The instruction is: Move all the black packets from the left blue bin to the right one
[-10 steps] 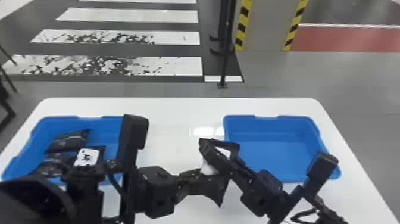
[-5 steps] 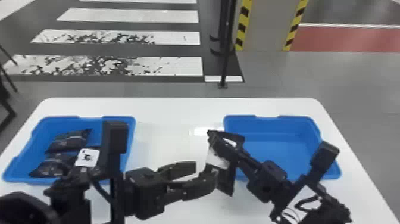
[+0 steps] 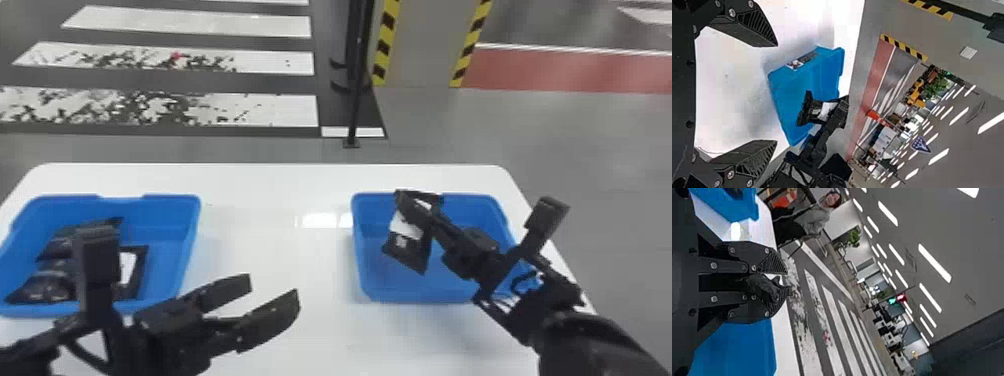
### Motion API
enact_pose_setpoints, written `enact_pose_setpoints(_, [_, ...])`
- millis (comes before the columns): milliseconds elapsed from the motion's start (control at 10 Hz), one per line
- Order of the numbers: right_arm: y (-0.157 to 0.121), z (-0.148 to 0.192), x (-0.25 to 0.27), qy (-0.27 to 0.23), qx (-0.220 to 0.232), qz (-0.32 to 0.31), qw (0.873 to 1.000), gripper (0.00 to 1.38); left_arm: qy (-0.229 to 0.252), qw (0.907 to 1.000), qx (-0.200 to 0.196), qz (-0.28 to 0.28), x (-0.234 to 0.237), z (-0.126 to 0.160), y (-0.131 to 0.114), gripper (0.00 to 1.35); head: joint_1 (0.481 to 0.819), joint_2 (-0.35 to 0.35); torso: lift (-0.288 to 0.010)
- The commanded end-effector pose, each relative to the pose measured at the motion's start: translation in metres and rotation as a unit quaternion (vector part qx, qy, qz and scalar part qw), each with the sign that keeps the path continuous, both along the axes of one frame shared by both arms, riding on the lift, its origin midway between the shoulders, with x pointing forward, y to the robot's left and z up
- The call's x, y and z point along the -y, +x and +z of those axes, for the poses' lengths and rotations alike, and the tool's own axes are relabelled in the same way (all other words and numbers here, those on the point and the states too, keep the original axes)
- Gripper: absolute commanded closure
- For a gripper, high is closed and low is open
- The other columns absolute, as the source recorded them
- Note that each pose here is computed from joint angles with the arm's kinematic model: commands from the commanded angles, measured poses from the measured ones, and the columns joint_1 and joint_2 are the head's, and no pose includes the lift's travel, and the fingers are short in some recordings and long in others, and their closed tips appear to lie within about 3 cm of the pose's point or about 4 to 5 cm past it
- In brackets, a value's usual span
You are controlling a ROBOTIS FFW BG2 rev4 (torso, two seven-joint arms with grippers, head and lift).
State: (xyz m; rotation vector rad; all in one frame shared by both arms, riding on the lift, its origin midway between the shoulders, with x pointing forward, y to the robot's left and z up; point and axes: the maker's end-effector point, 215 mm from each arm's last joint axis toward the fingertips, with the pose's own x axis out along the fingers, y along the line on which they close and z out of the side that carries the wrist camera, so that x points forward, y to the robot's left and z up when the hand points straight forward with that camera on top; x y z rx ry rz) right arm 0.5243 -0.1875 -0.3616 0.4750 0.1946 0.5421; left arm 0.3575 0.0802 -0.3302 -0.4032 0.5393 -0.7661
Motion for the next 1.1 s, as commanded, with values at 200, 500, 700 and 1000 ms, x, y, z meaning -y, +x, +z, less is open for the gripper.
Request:
enact_pose_setpoints(200, [0.041, -0.077, 0.096, -0.072, -0.063, -0.096, 0.991, 1.18, 0.005, 0.9991, 0.005, 0.042, -0.032, -0.002, 0.009, 0.17, 0.695, -0.17, -0.138])
enact_pose_setpoints(500, [0.011, -0.002, 0.107, -0.128, 0.048, -0.139, 0.981, 0.04, 0.035, 0.9948, 0.033, 0.09, -0.078, 0.006, 0.03, 0.17, 0.695, -0.2, -0.138])
enact_pose_setpoints(700, [-0.045, 0.015, 0.095, -0.134, 0.078, -0.166, 0.974, 0.22, 0.069, 0.9892, 0.024, 0.127, -0.122, -0.003, 0.035, 0.17, 0.695, -0.158, -0.138])
enact_pose_setpoints(1000, [-0.12, 0.03, 0.084, -0.155, 0.101, -0.193, 0.964, 0.26, 0.125, 0.9775, 0.007, 0.17, -0.176, -0.011, 0.061, 0.17, 0.695, -0.069, -0.138])
